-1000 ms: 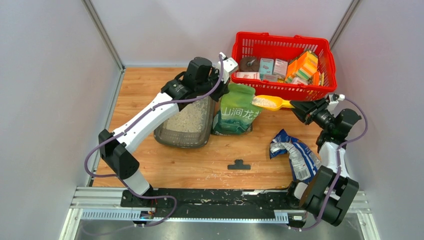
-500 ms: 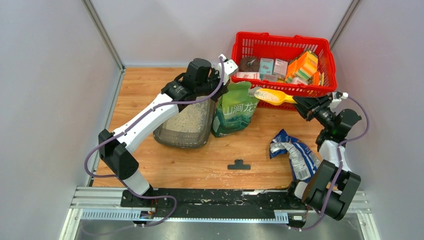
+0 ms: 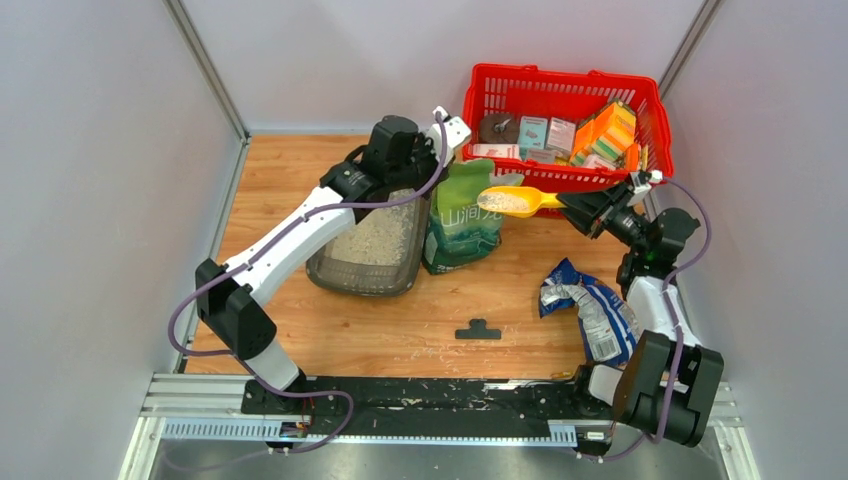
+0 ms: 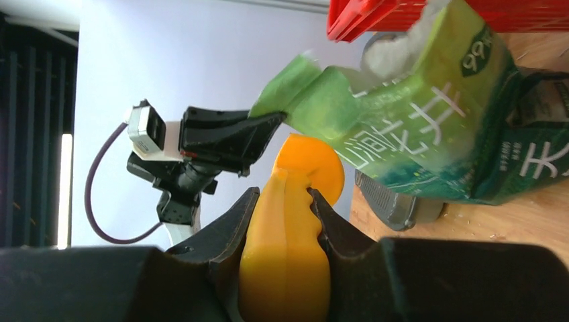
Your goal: Fill the litter box with clean litter
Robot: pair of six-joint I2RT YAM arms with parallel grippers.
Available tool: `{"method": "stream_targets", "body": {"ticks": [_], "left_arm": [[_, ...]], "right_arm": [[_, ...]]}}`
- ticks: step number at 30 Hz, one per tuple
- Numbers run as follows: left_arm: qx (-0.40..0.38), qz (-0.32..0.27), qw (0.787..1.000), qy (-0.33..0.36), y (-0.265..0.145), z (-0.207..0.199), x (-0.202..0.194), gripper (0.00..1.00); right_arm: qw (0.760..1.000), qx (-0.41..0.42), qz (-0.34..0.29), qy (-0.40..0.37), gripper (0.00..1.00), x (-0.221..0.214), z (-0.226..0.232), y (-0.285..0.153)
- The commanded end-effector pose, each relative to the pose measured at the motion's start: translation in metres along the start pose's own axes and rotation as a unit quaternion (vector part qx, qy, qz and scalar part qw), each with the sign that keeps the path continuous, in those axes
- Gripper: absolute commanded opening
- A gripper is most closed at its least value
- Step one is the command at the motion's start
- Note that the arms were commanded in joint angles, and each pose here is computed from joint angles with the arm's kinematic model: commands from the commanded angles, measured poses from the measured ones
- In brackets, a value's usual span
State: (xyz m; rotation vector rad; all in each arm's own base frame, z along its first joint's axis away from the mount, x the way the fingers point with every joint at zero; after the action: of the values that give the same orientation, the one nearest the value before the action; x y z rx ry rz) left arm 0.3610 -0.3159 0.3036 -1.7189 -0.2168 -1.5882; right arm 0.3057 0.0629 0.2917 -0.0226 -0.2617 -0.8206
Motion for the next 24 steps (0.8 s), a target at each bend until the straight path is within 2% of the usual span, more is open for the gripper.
{"method": "stream_targets", "body": {"ticks": [1, 2, 4, 5, 6, 11, 19, 24], "left_arm": [[0.061, -0.139, 0.987, 0.047, -0.044, 0.03, 0.09, 0.29], [0.061, -0.138, 0.988, 0.041, -0.047, 0.031, 0.091, 0.46], [0.063, -0.137, 0.988, 0.035, -0.06, 0.034, 0.096, 0.57], [0.061, -0.137, 0.988, 0.037, -0.065, 0.035, 0.097, 0.68], [0.067, -0.133, 0.988, 0.035, -0.07, 0.038, 0.095, 0.72], [0.121, -0.141, 0.982, 0.029, -0.115, 0.056, 0.086, 0.75], [0.226, -0.119, 0.967, 0.016, -0.18, 0.087, 0.038, 0.75], [0.25, -0.109, 0.961, 0.035, -0.207, 0.084, 0.018, 0.75]], "right_arm": [[0.998, 0.025, 0.029, -0.041, 0.0, -0.004, 0.026, 0.013], [0.997, 0.033, 0.042, -0.047, 0.0, -0.007, 0.033, 0.019], [0.997, 0.036, 0.062, -0.04, 0.0, -0.012, 0.032, 0.031], [0.996, 0.036, 0.067, -0.035, 0.0, -0.013, 0.031, 0.035], [0.996, 0.037, 0.074, -0.032, 0.0, -0.013, 0.031, 0.041], [0.991, 0.047, 0.118, -0.029, 0.0, -0.03, 0.034, 0.071], [0.977, 0.069, 0.201, -0.018, 0.0, -0.067, 0.045, 0.131], [0.976, 0.069, 0.206, -0.031, 0.0, -0.074, 0.043, 0.173]]}}
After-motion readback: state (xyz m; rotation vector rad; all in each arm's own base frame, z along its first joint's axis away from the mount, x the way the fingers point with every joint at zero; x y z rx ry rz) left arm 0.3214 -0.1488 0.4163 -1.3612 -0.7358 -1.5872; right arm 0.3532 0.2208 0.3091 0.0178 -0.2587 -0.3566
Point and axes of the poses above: each gripper's point midway between its finger pads, its own y axis out along the fingers, its own z axis along the line the jaws close on, x = y × z, the point moved 1 cm from there along -y, back along the fingers, and after that the axes turned 6 degrees about -y, right-handed, at the moved point
